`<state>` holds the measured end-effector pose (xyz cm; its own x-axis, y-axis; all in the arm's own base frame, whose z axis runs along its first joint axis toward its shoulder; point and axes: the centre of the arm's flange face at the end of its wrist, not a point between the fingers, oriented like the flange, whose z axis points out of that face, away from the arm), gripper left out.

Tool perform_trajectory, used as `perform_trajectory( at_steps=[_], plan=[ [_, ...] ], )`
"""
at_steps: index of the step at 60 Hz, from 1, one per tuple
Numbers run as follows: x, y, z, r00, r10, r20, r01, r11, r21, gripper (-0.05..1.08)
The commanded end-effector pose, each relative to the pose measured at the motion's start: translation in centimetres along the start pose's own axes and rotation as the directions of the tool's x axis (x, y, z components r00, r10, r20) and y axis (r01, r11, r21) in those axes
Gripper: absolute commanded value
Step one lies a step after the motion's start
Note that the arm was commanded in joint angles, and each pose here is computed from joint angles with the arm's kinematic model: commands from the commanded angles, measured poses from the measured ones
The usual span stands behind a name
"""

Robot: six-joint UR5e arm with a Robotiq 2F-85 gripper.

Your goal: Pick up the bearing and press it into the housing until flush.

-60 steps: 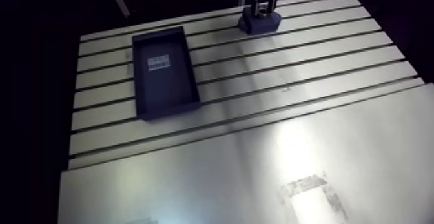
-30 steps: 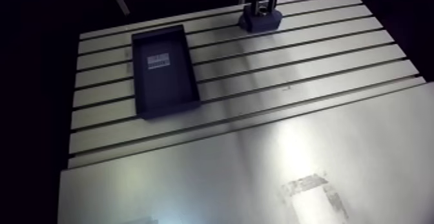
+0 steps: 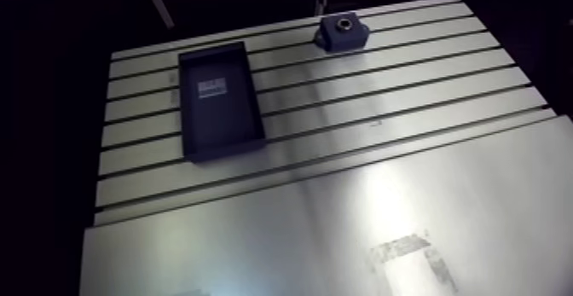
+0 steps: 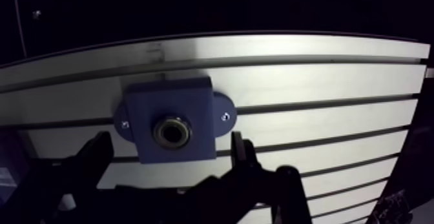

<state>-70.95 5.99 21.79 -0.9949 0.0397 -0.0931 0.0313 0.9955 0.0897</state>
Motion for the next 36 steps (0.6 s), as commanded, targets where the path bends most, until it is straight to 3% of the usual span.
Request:
perform_trajectory(
  at_steps=[1, 4, 5, 6, 8, 11, 15, 16, 17, 20, 23, 36],
  plan=[
    [0.1, 0.2, -2.4, 1.0, 0.003, -0.028, -0.003, 1.0, -0.005, 0.02],
    [0.0, 0.1, -2.3, 1.0, 0.002, -0.021, -0.002, 1.0, 0.0, 0.1],
    [-0.1, 0.1, -2.2, 1.0, 0.001, -0.012, -0.001, 1.0, 0.005, 0.28],
    [-0.2, 0.2, -1.8, 1.0, 0.007, -0.001, -0.007, 1.0, 0.021, 0.76],
    [-0.2, 0.2, -1.8, 1.0, 0.007, -0.001, -0.007, 1.0, 0.021, 0.76],
    [-0.3, -0.5, -1.5, 1.0, -0.004, 0.001, 0.004, 0.999, 0.037, 0.95],
    [-0.4, -0.4, -1.4, 1.0, -0.007, 0.001, 0.007, 0.999, 0.043, 1.0],
    [-0.3, -0.4, -1.3, 1.0, -0.007, -0.001, 0.007, 0.999, 0.052, 1.07],
    [-0.3, -0.4, -1.3, 1.0, -0.007, -0.001, 0.007, 0.999, 0.052, 1.07],
    [-0.4, -0.4, -1.1, 1.0, -0.003, -0.002, 0.003, 0.997, 0.075, 1.08],
    [-0.5, -0.3, -0.9, 1.0, -0.002, 0.0, 0.002, 0.997, 0.083, 1.08],
    [-0.9, -0.1, -0.4, 1.0, -0.006, 0.012, 0.005, 0.996, 0.086, 1.08]
  ],
)
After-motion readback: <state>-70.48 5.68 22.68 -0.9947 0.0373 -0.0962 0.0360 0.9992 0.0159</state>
